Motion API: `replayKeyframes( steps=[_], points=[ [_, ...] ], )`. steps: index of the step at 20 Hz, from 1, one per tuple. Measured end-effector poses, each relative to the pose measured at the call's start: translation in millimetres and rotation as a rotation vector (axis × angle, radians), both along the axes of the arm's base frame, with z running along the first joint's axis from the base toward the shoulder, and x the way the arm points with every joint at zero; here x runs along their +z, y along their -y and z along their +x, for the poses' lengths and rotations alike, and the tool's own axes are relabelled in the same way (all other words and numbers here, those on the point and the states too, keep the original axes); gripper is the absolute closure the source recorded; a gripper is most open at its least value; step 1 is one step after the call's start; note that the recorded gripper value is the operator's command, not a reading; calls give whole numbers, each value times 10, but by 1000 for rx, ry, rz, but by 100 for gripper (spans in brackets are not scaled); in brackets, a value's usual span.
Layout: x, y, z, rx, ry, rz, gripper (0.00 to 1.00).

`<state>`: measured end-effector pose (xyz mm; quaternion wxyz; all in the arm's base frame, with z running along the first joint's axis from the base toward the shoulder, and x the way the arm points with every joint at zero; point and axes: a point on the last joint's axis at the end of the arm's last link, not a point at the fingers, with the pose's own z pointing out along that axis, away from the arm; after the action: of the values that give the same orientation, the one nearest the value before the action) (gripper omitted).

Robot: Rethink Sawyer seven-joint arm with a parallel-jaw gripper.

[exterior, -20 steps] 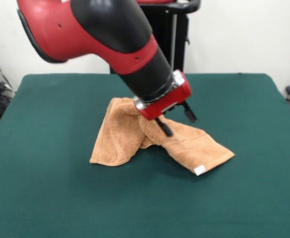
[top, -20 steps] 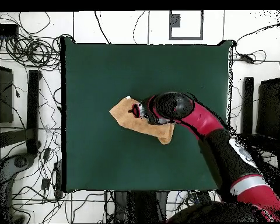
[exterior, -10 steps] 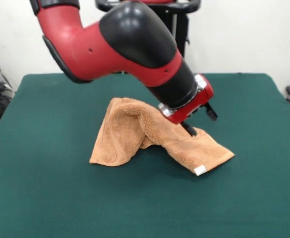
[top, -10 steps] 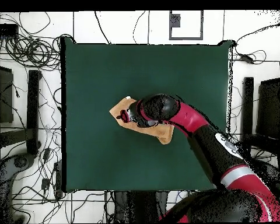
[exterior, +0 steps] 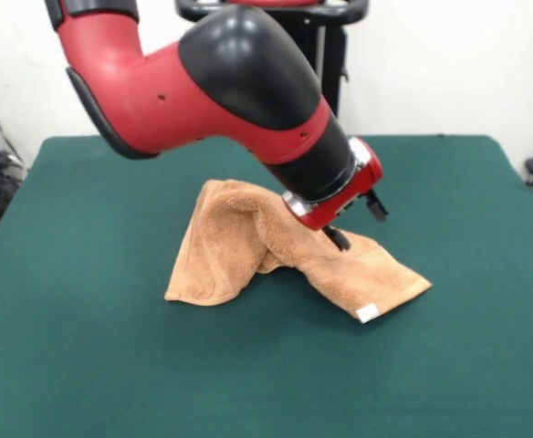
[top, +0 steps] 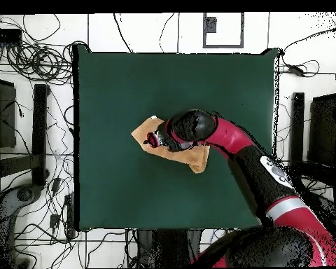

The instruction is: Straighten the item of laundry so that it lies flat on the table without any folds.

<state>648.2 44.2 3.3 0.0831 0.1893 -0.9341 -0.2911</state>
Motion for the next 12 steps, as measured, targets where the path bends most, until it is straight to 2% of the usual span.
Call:
replayKeyframes(
  steps=[2,6,11,12],
  points=[
    [41,38,23,7,-14,2,0],
    [293,292,149,31,-69,9,0],
    [463,522,275,19,-64,2,0],
    [528,631,352,3,-45,-7,0]
  ],
)
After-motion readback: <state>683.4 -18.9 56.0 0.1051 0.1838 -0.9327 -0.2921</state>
